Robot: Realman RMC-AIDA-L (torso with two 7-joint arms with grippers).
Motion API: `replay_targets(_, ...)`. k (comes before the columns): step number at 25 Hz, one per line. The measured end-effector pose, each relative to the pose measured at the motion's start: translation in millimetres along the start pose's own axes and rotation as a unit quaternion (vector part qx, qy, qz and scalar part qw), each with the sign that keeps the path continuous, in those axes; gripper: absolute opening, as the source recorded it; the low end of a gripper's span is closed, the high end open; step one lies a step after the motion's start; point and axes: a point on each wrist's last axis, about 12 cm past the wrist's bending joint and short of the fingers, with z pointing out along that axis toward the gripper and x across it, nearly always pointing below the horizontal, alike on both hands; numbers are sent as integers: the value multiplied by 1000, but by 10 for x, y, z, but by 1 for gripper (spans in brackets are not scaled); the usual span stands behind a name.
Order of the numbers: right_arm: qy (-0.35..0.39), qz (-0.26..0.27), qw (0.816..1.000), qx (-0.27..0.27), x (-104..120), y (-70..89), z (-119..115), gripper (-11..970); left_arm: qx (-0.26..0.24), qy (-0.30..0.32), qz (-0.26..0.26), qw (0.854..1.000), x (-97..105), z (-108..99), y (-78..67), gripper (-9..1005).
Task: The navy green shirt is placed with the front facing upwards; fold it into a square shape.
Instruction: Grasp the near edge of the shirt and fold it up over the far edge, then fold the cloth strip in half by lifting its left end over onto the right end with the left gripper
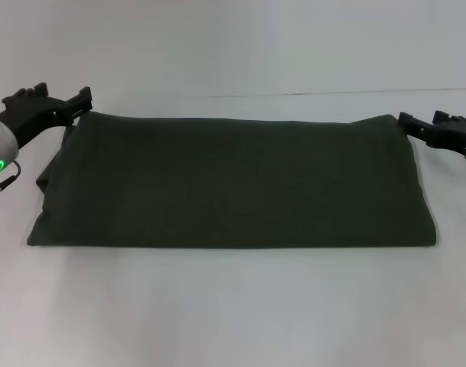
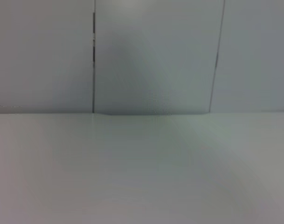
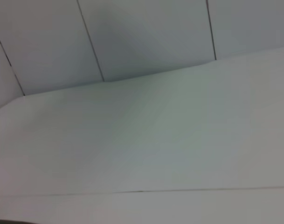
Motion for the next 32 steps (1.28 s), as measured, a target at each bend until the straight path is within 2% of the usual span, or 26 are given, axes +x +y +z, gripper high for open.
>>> replay_targets(2, -9, 2, 1000, -9, 30, -17, -72, 810, 0, -5, -6, 1000, 2, -13, 9, 810)
replay_targets(5, -32, -7, 998, -45, 65, 3, -207, 814, 27, -27, -23, 999, -1, -119, 30, 908)
replay_targets(10, -58, -42, 990, -122, 171, 107, -431, 821, 86, -21, -50, 995, 7, -351, 103, 906)
replay_targets(15, -70, -61, 981, -171, 266, 211, -548, 820, 153, -1, -60, 986, 52, -731, 189, 904)
replay_targets(19, -66, -58, 979, -182, 300, 246, -554, 821, 141, 43, -89, 985, 147, -983, 340, 904)
replay_targets(22, -64, -59, 978, -190, 313, 280, -536, 821, 124, 75, -100, 984, 224, -1069, 406, 904)
replay_targets(32, -56, -67, 973, -213, 335, 398, -449, 820, 98, 183, -84, 975, 410, -999, 396, 905)
